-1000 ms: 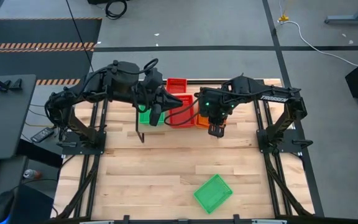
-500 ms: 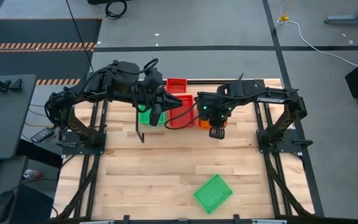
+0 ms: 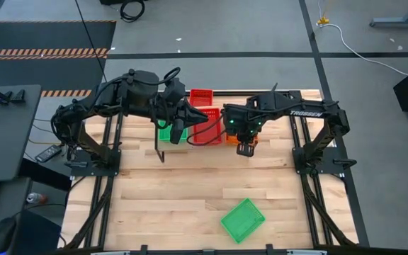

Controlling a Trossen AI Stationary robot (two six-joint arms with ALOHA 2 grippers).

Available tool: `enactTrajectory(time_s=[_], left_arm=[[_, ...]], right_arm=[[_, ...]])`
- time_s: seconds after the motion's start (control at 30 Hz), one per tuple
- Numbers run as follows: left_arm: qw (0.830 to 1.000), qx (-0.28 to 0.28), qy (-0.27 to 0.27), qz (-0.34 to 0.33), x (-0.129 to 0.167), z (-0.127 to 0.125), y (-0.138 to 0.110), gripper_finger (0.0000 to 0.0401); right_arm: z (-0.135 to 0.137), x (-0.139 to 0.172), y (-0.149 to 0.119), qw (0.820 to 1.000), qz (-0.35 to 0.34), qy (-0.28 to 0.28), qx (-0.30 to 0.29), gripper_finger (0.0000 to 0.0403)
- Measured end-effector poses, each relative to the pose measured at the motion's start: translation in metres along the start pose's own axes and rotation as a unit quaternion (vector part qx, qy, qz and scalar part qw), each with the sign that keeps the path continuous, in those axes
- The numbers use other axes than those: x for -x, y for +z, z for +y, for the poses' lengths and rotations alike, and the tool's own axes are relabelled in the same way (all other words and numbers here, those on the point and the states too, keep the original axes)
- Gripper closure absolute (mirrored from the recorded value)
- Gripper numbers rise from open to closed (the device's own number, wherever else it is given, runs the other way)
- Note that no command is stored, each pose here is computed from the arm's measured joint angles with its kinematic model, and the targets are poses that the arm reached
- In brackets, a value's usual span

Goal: Stack baskets on shelf by color
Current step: Stack the orange bin on top of the other stacked orange bin on the shelf

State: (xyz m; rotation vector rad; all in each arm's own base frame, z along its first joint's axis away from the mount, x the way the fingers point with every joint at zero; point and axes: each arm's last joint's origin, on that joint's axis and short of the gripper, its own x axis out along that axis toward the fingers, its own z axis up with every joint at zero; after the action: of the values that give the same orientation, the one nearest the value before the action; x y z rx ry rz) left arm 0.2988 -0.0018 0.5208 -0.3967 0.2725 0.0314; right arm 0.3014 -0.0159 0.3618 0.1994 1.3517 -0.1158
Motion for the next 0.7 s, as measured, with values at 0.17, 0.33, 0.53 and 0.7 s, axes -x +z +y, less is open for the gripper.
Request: enactTrajectory(time_s=[0.17, 0.33, 0.53, 0.7], left_arm=[[1.0, 0.0, 0.0, 0.001, 0.0, 0.0, -0.0001, 0.0349], [1.0, 0.0, 0.001, 0.004, 0.0, 0.0002, -0.0007, 0.0349], [1.0, 0.0, 0.001, 0.004, 0.0, 0.0002, -0.0007, 0.0349], [1.0, 0.0, 0.001, 0.004, 0.0, 0.0003, -0.0007, 0.0349]], right_arm=[[-0.007, 0.0003, 0.0009, 1.0, -0.002, -0.012, 0.004, 0.0388], [-0.0104, 0.0004, -0.0018, 1.0, 0.015, -0.019, 0.02, 0.0368], [-0.0104, 0.0004, -0.0028, 0.999, 0.02, -0.02, 0.023, 0.0332], [-0.01, 0.0003, -0.0002, 1.0, 0.006, -0.016, 0.015, 0.0304]])
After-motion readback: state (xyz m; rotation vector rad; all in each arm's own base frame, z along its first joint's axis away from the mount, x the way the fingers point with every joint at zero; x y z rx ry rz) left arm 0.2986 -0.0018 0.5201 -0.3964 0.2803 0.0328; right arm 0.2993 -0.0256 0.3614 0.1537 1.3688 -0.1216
